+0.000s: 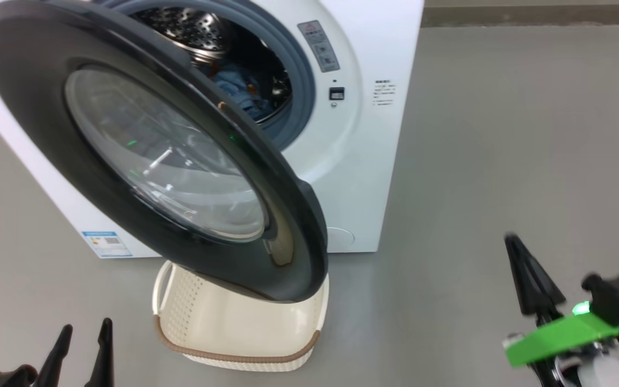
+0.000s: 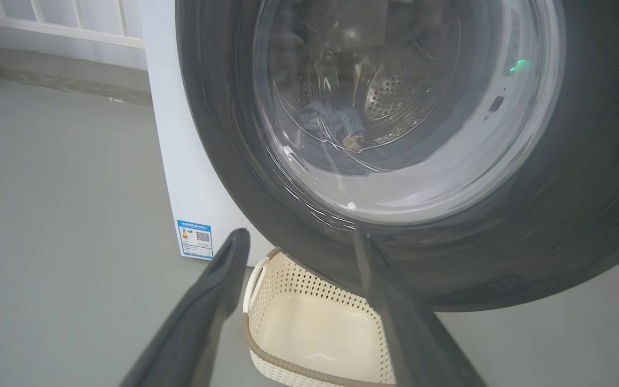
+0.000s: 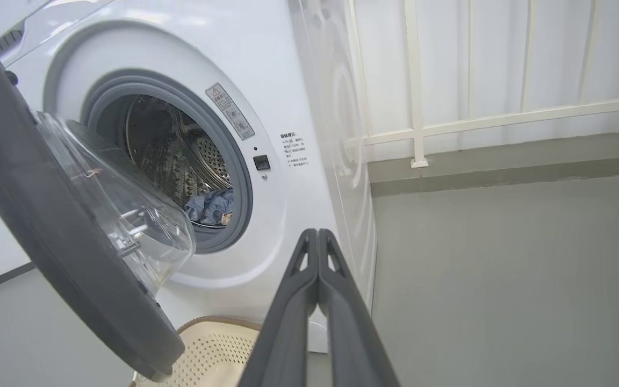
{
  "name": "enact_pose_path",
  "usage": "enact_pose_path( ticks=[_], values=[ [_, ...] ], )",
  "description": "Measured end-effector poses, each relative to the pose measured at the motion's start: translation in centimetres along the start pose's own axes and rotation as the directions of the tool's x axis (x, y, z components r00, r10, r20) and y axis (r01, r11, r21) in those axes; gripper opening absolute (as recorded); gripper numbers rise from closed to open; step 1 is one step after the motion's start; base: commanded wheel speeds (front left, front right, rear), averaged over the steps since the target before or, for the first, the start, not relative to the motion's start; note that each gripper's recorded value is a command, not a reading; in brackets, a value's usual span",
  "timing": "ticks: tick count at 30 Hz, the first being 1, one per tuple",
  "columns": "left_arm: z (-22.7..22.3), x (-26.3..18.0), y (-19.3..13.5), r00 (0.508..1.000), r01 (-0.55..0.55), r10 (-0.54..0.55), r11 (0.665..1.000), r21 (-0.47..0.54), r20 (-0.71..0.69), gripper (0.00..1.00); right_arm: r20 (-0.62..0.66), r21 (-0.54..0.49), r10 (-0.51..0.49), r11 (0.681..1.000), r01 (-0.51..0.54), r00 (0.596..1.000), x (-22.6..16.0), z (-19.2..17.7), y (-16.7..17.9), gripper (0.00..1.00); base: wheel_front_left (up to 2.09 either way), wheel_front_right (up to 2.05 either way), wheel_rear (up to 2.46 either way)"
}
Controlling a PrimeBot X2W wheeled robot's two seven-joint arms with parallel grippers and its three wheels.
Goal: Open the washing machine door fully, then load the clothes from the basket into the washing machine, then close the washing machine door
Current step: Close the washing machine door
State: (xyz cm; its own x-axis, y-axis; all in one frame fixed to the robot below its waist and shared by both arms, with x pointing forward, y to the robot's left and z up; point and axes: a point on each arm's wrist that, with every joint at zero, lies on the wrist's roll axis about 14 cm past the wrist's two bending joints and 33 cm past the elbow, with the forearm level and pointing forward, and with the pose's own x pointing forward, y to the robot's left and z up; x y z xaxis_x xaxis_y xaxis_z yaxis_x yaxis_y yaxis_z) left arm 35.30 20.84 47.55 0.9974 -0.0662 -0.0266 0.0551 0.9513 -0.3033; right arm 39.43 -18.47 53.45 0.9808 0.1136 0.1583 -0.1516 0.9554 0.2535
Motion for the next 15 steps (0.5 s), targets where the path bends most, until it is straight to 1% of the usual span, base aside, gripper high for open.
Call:
enact_pose_path(
  ticks=[2, 3, 7, 11, 15],
  values=[
    [0.2, -0.4, 0.1, 1.000, -0.009, 0.009, 1.000, 0.001, 0.008, 1.00, 0.043, 0.022, 0.041, 0.999, -0.042, 0.998, 1.2, 1.2, 1.5, 0.00, 0.00, 0.00, 0.00],
    [0.2, -0.4, 0.1, 1.000, -0.009, 0.009, 1.000, 0.001, 0.008, 1.00, 0.043, 0.022, 0.041, 0.999, -0.042, 0.998, 1.2, 1.2, 1.5, 0.00, 0.00, 0.00, 0.00],
    [0.3, -1.2, 0.4, 1.000, -0.026, 0.026, 1.000, -0.005, 0.017, 1.00, 0.136, 0.025, 0.146, 0.988, -0.151, 0.980, 3.5, 4.3, 5.0, 0.00, 0.00, 0.00, 0.00],
    [0.8, -1.8, 0.5, 0.998, -0.041, 0.041, 0.999, -0.011, 0.039, 1.00, 0.243, 0.023, 0.244, 0.966, -0.257, 0.939, 4.9, 7.9, 8.6, 0.00, 0.00, 0.00, 0.00],
    [1.2, -2.5, 0.8, 0.997, -0.055, 0.056, 0.998, -0.011, 0.059, 1.00, 0.327, 0.016, 0.335, 0.933, -0.359, 0.884, 5.1, 10.8, 12.1, 0.00, 0.00, 0.00, 0.00]
  ],
)
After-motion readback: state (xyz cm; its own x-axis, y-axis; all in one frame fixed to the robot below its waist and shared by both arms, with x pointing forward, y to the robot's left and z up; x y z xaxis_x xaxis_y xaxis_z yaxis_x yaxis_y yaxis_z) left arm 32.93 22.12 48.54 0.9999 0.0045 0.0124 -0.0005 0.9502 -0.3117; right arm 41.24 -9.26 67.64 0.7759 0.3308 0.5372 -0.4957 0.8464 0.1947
